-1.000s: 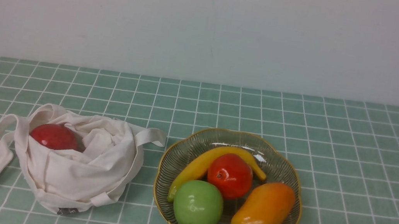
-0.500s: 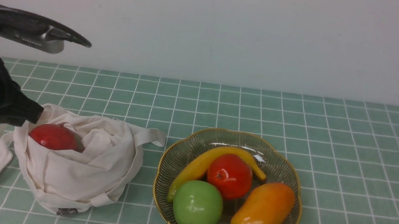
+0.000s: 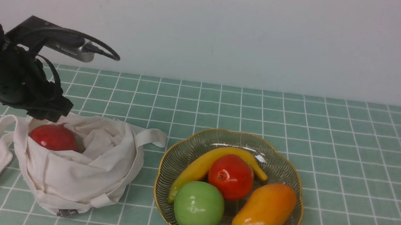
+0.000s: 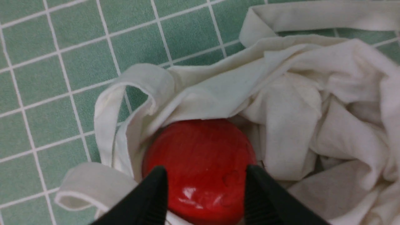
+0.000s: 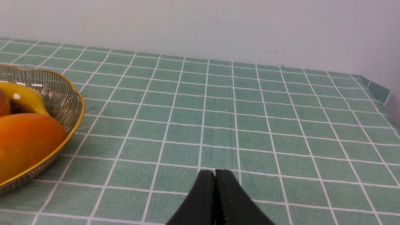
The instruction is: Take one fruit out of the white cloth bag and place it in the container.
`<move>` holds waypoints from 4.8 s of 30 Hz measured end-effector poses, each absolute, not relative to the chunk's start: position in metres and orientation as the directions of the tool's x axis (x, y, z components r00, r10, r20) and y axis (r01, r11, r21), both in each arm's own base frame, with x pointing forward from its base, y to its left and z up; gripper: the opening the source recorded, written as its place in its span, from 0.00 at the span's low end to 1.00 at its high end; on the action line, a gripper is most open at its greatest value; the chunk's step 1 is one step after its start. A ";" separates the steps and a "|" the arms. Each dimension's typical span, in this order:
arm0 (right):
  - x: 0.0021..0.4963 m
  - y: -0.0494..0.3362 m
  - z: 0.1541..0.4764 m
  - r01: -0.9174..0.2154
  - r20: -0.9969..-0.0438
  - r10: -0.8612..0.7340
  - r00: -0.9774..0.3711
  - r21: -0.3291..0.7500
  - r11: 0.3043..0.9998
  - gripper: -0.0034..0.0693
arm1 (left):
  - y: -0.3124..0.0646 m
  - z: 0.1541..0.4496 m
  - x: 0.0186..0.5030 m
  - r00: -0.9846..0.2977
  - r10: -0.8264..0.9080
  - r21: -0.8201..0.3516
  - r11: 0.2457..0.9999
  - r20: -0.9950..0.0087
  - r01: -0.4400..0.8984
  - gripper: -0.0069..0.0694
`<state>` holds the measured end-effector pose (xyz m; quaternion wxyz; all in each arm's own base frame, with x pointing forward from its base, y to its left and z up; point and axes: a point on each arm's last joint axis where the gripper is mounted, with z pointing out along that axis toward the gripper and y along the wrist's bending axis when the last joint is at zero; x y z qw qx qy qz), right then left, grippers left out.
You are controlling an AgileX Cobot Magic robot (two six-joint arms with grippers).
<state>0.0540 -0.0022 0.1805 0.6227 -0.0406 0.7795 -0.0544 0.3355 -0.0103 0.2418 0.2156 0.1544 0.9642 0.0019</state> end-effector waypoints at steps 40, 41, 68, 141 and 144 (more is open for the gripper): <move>0.054 -0.002 0.180 0.004 -0.966 -0.131 -0.221 -0.135 0.991 0.03 | -0.025 0.237 0.336 -0.839 0.407 0.133 0.913 -0.362 0.386 0.82; 0.054 -0.002 0.180 0.004 -0.966 -0.131 -0.221 -0.135 0.991 0.03 | -0.028 0.244 0.333 -0.826 0.415 0.140 0.909 -0.381 0.393 0.82; 0.054 -0.002 0.180 0.004 -0.966 -0.131 -0.221 -0.135 0.991 0.03 | -0.213 0.288 0.260 -0.565 0.478 -0.106 0.694 -0.672 0.712 0.81; 0.054 -0.002 0.180 0.004 -0.966 -0.131 -0.221 -0.135 0.991 0.03 | -0.034 0.433 0.080 -0.187 0.126 0.038 0.910 -0.974 0.412 0.08; 0.054 -0.002 0.180 0.004 -0.966 -0.131 -0.221 -0.135 0.991 0.03 | -0.032 0.433 0.078 -0.187 0.118 0.032 0.912 -0.975 0.409 0.08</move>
